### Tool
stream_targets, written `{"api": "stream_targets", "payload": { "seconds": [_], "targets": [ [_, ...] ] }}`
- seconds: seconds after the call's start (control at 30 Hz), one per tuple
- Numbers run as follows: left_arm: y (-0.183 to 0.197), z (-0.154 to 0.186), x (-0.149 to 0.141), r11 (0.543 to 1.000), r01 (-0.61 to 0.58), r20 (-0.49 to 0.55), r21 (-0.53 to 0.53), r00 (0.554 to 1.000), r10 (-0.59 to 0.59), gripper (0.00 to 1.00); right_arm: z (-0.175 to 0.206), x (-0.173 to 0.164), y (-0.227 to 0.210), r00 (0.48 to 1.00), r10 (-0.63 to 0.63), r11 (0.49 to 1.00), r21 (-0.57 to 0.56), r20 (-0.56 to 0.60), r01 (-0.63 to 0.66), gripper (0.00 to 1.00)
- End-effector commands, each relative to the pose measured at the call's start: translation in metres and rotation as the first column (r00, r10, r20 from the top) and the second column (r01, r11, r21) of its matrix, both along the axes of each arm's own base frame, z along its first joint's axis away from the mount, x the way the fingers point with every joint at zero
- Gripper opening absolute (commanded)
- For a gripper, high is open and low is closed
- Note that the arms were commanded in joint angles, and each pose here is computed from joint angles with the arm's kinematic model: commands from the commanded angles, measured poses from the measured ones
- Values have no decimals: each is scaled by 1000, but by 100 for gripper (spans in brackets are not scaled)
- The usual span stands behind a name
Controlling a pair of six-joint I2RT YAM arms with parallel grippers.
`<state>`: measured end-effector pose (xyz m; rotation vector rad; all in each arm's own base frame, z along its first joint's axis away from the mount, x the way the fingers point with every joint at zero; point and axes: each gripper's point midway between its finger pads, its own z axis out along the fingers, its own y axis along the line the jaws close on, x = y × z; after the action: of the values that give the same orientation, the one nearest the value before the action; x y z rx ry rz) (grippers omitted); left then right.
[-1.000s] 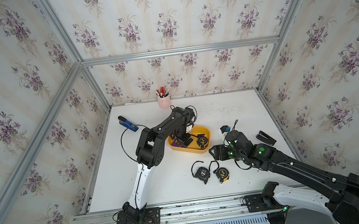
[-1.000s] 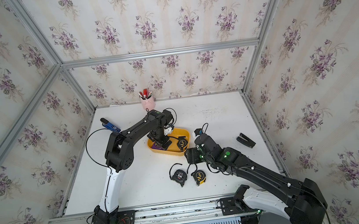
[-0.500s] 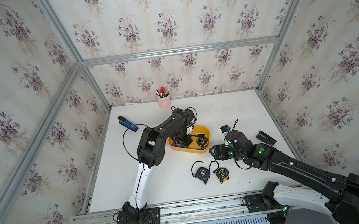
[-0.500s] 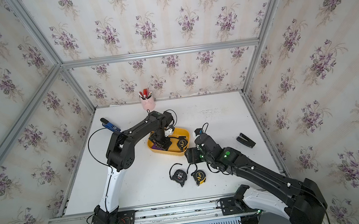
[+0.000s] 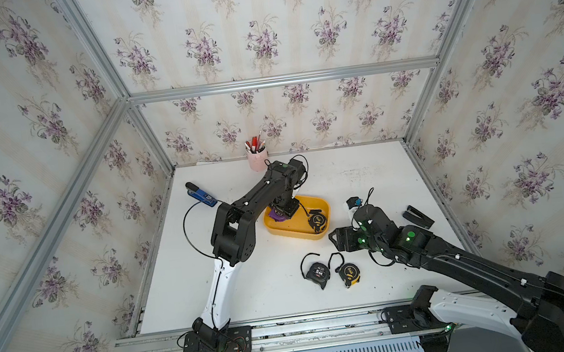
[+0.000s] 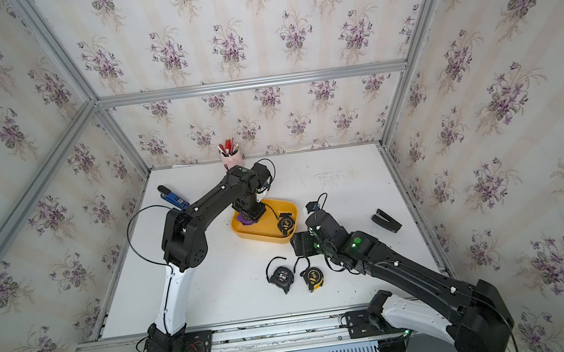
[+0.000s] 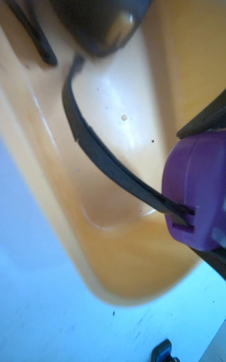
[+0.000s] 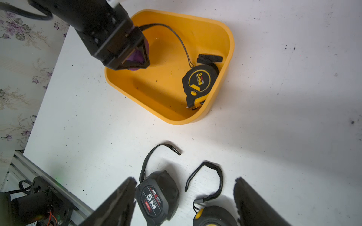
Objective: Take the tape measure out of the storage box
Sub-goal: Pick up the tape measure from the storage box, then place the tape measure at the center of the board.
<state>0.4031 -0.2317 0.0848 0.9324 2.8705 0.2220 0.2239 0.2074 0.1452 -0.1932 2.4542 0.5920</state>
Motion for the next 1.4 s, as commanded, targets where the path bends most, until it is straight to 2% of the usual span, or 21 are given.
{"api": "stream_targets", "payload": {
  "seconds": [0.0, 0.17, 0.3, 0.37, 0.5, 0.53, 0.57, 0.67, 0.93, 1.2, 1.37],
  "targets": [
    [-3, 41, 6, 997, -64, 73, -47, 995, 68, 45, 5, 4, 3, 1000, -3, 1000, 17, 19, 3, 81],
    [-18, 95, 15, 956, -194, 134, -219, 965, 226, 47, 14, 8, 8, 998, -9, 997, 75, 64, 4, 80],
    [-40, 116, 7, 864, -303, 66, -403, 932, 357, 44, 37, 20, 16, 986, -31, 986, 169, 166, 2, 80],
    [-54, 119, 0, 781, -374, -13, -499, 905, 425, 44, 55, 26, 23, 975, -29, 977, 214, 222, -20, 80],
    [-89, 124, -8, 545, -478, -199, -689, 847, 493, 48, 85, 32, 43, 951, -4, 946, 310, 308, -96, 80],
    [-95, 126, -11, 492, -503, -242, -710, 831, 501, 49, 91, 32, 48, 946, 9, 936, 331, 323, -122, 80],
    [-101, 128, -14, 460, -518, -270, -722, 822, 502, 48, 95, 31, 53, 943, 19, 925, 353, 332, -143, 80],
    [-112, 136, -20, 447, -525, -278, -724, 816, 507, 48, 98, 32, 63, 938, 39, 906, 383, 344, -178, 80],
    [-128, 145, -33, 401, -553, -317, -730, 794, 519, 48, 95, 34, 64, 938, 31, 902, 396, 345, -175, 80],
    [-132, 155, -42, 389, -555, -334, -735, 796, 505, 49, 93, 39, 51, 931, -22, 924, 363, 365, -121, 80],
    [-129, 155, -50, 397, -561, -337, -727, 794, 506, 49, 86, 45, 43, 926, -58, 939, 336, 373, -77, 80]
  ]
}}
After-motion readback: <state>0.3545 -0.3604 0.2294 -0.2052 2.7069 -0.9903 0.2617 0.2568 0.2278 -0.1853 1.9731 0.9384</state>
